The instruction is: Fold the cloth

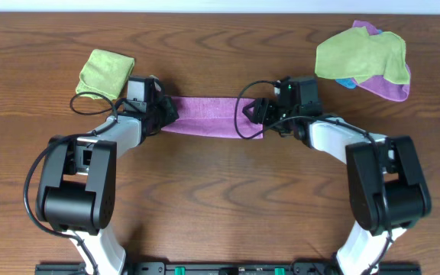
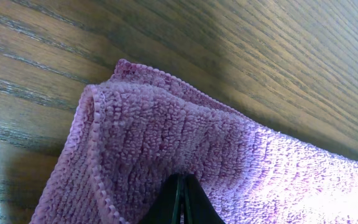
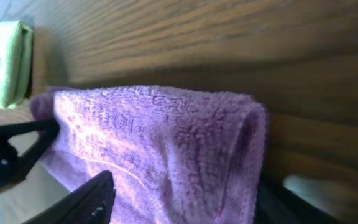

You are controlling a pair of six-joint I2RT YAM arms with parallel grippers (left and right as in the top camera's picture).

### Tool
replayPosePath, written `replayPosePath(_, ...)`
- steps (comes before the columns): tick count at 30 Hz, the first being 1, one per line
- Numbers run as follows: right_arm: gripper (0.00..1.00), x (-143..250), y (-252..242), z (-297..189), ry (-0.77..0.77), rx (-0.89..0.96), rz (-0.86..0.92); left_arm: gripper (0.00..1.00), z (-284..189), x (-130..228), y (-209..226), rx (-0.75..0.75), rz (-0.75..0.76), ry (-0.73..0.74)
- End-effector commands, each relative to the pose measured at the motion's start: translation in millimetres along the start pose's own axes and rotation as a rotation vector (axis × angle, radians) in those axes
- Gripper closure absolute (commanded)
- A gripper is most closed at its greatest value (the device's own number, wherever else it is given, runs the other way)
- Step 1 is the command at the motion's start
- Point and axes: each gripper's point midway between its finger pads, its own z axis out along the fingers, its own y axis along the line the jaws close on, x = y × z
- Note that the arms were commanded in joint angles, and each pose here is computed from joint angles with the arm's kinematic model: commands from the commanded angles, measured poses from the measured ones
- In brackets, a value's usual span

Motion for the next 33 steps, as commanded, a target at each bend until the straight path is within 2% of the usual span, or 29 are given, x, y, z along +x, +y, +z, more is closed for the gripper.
replayPosePath(1,0.37,25.0,-16.3,20.5,0.062,0.040,0.036,0.94,8.6,4.0,8.6,-0.032,0.006,0.018)
replayPosePath(4,0.52,19.0,-14.4,26.2,0.027,0.036,0.009,0.94,8.6,4.1,8.6,-0.032,0.002,0.018)
replayPosePath(10,0.99,-7.4,1.8,23.5,-0.072,-0.032,-0.068,0.94,8.5,4.3,8.1,-0.029,-0.012,0.019)
replayPosePath(21,0.99,-41.4,51.7,-16.6,-0.189,-0.141,-0.162,0.94,5.4,-11.2,-8.5,0.016,0.000,-0.003)
replayPosePath(33,0.98,-44.5,74.4,-32.2,-0.203,-0.185,-0.191,0.94,1.1,-30.1,-24.4,0.050,0.013,-0.037)
